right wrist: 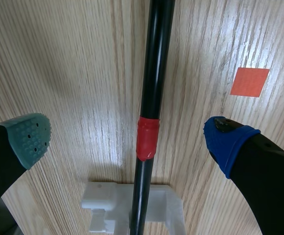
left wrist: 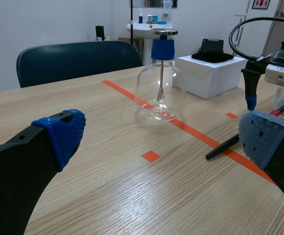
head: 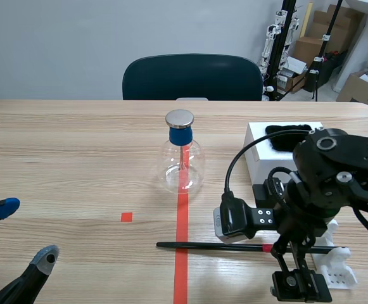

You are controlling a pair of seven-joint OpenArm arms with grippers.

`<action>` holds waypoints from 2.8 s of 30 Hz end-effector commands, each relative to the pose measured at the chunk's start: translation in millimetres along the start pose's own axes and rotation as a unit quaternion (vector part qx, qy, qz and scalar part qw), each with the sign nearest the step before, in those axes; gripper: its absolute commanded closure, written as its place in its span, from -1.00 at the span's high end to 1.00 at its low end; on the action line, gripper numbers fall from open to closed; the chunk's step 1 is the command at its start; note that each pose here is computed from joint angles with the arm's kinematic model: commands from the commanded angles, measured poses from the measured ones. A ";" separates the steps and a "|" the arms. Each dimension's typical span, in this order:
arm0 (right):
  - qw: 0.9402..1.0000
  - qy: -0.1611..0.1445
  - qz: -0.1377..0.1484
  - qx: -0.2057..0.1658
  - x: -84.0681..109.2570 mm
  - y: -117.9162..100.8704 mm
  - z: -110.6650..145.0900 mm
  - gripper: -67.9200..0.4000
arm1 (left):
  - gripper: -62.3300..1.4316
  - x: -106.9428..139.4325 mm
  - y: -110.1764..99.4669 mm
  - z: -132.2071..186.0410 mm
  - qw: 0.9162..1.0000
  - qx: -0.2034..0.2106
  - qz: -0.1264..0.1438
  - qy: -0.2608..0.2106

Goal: Do the electroscope experiment. pick up the black charging rod

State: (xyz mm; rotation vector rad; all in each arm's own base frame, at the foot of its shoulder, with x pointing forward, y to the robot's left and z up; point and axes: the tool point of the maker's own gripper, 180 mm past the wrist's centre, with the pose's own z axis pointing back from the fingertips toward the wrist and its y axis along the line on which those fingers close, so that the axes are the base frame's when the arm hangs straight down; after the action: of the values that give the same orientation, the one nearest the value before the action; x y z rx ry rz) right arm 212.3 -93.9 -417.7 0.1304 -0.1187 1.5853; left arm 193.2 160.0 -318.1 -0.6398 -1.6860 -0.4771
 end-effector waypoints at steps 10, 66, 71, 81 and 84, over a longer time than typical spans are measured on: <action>1.000 0.012 -0.002 -0.015 -13.1 -12.3 9.3 0.91 | 1.00 9.8 3.2 -3.7 1.000 -0.003 -0.008 -0.018; 1.000 0.006 0.004 -0.025 -11.0 -16.0 9.9 -0.99 | 1.00 9.8 3.2 -3.7 1.000 -0.003 -0.008 -0.019; 1.000 0.003 -0.002 -0.031 -12.4 -20.4 13.2 -0.99 | 1.00 9.8 3.2 -3.7 1.000 -0.003 -0.008 -0.018; 0.998 -0.004 0.024 -0.058 -14.8 -22.8 35.0 -0.99 | 1.00 9.8 3.2 -3.7 1.000 -0.003 -0.008 -0.018; 0.997 -0.008 0.029 -0.064 -16.9 -22.7 41.4 -0.99 | 1.00 9.8 3.2 -3.7 1.000 -0.003 -0.008 -0.018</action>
State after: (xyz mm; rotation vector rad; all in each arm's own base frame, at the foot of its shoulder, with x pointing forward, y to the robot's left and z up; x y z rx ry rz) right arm 226.4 -111.1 -388.1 0.0656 -0.2202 1.6285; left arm 193.2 160.0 -318.1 -0.6398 -1.6860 -0.4771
